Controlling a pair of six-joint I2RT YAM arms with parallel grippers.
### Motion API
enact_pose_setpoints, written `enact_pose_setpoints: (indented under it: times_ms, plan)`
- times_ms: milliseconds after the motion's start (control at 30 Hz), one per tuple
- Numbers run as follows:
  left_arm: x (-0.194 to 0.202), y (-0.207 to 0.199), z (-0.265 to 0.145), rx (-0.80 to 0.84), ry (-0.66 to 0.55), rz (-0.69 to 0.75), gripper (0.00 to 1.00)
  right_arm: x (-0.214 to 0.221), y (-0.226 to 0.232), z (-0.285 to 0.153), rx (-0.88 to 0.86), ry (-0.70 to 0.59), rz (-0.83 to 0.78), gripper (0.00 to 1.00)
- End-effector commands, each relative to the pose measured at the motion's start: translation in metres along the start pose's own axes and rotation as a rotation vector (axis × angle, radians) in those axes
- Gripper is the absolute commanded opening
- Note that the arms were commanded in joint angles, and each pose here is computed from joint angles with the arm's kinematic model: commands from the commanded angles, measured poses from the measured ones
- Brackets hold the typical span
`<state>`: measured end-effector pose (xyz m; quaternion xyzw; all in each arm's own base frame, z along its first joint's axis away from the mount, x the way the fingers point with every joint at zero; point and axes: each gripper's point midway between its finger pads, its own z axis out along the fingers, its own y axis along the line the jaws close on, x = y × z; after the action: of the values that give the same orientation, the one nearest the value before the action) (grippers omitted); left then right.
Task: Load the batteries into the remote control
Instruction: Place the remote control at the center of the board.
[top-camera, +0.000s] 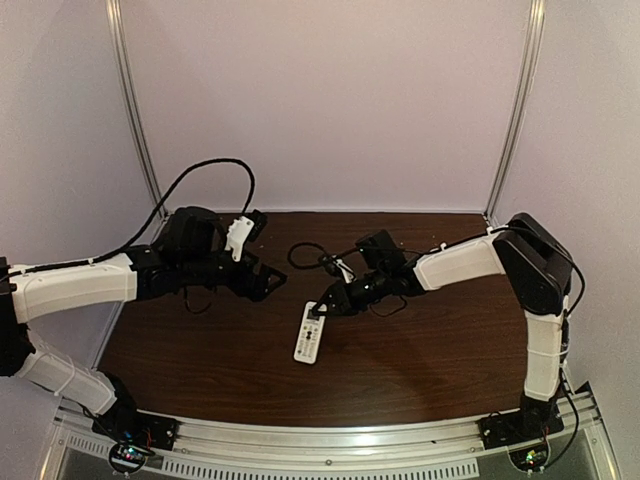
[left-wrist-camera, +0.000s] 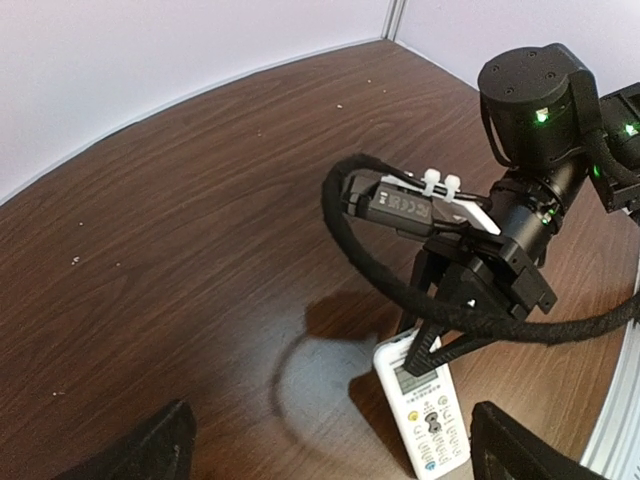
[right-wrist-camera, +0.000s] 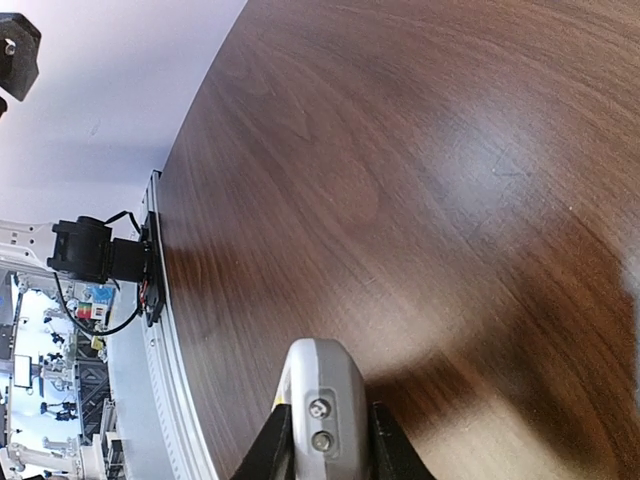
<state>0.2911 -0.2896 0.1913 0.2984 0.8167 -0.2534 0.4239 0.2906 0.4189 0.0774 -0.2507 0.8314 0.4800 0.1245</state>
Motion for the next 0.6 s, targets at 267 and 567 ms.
enact_pose_setpoints:
  times_ms: [267,567]
  plan:
    - [-0.008,0.006,-0.007,-0.043,-0.057,-0.035,0.97,0.0,-0.051,0.008,0.197,0.031,-0.038,0.47]
    - [-0.006,0.019,-0.005,-0.116,-0.045,-0.065,0.97,-0.015,-0.062,-0.003,0.317,-0.01,-0.064,0.69]
